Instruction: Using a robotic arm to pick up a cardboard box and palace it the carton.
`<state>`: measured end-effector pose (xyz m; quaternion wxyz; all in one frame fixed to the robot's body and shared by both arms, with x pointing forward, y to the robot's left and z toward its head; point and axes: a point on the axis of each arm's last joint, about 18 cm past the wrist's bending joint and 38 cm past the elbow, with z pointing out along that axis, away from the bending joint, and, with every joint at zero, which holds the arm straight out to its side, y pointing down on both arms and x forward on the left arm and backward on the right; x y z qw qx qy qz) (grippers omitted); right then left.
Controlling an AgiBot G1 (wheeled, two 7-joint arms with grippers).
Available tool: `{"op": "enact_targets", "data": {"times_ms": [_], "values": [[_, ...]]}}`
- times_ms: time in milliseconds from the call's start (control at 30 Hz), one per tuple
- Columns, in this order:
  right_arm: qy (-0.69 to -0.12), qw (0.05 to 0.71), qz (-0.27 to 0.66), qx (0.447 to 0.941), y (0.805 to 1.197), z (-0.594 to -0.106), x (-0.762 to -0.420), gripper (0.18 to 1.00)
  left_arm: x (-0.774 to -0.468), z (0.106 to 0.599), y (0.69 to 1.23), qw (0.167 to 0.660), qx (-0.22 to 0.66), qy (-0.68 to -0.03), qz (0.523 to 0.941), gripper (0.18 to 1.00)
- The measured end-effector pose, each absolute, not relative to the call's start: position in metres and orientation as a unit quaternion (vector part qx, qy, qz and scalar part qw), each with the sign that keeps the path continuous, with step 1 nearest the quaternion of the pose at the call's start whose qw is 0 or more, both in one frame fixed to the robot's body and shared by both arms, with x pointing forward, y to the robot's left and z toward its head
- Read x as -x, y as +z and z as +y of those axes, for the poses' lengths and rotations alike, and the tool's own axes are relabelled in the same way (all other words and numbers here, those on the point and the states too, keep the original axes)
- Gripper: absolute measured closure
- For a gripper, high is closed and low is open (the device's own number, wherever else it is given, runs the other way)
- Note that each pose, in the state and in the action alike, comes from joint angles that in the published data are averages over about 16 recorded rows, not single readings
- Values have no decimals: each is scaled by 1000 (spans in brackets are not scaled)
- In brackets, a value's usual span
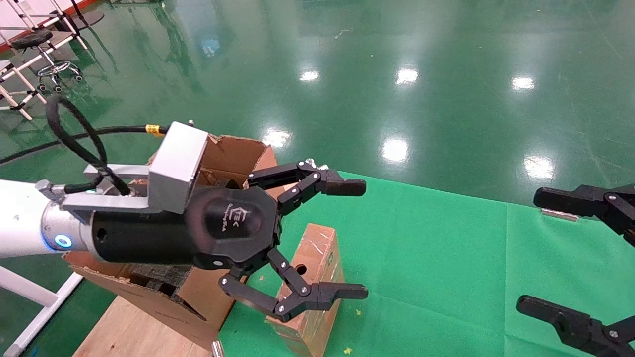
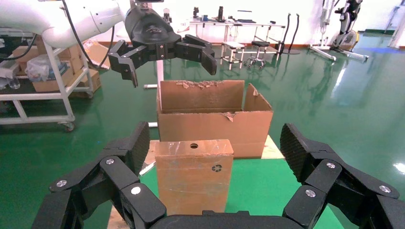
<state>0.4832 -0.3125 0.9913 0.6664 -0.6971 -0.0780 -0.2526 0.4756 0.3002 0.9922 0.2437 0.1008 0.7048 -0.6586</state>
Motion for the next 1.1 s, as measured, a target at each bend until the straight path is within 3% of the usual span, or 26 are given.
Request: {"op": "enact_targets", "data": {"times_ms": [800,1100], "values": [[-253,666,-78,697,991,-312,-483,187,-476,301,992,238,-93,-661,706,183],[-253,666,-78,697,991,-312,-483,245,-479,306,995,217,-51,-633,741,183]]}}
